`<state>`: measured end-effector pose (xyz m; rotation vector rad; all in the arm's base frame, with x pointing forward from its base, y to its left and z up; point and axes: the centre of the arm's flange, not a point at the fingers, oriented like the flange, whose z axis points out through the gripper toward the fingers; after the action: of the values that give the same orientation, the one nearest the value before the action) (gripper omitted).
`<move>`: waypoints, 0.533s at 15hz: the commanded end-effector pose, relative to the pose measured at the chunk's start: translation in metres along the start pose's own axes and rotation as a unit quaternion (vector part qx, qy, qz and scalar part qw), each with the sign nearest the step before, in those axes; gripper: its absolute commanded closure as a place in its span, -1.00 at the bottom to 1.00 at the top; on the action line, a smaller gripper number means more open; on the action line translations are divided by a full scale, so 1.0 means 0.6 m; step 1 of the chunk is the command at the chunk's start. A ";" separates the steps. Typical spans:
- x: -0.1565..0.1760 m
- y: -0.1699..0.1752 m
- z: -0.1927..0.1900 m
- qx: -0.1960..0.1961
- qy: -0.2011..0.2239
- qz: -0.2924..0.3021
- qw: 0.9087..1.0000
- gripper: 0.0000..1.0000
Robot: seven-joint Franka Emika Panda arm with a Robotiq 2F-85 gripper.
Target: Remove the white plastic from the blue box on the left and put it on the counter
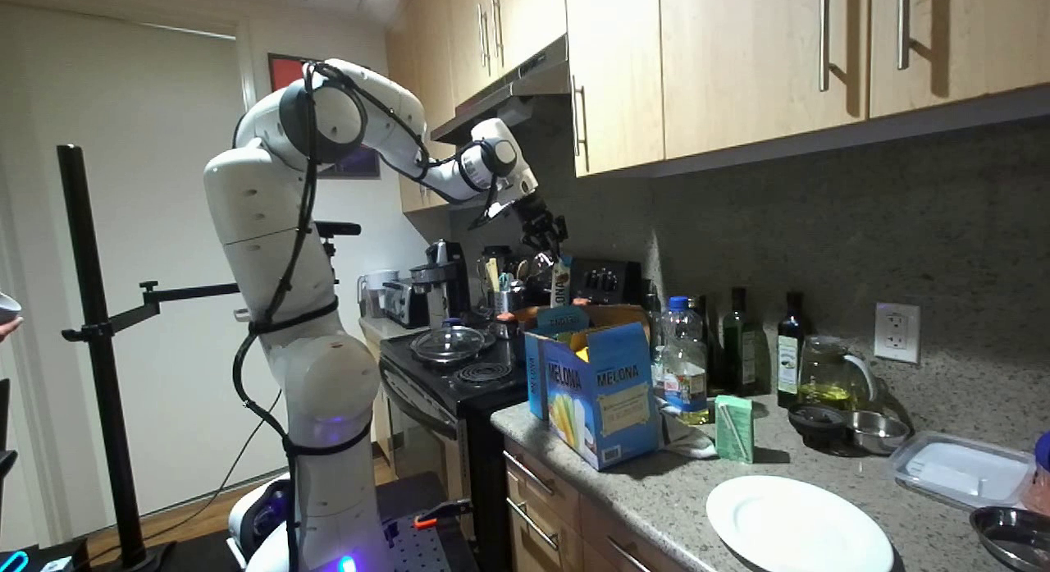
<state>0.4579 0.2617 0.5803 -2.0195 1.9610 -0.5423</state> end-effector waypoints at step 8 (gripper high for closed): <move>-0.028 0.002 -0.104 0.060 0.009 -0.032 0.998 0.88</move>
<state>0.4373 0.2765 0.6155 -2.0068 1.8663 -0.6290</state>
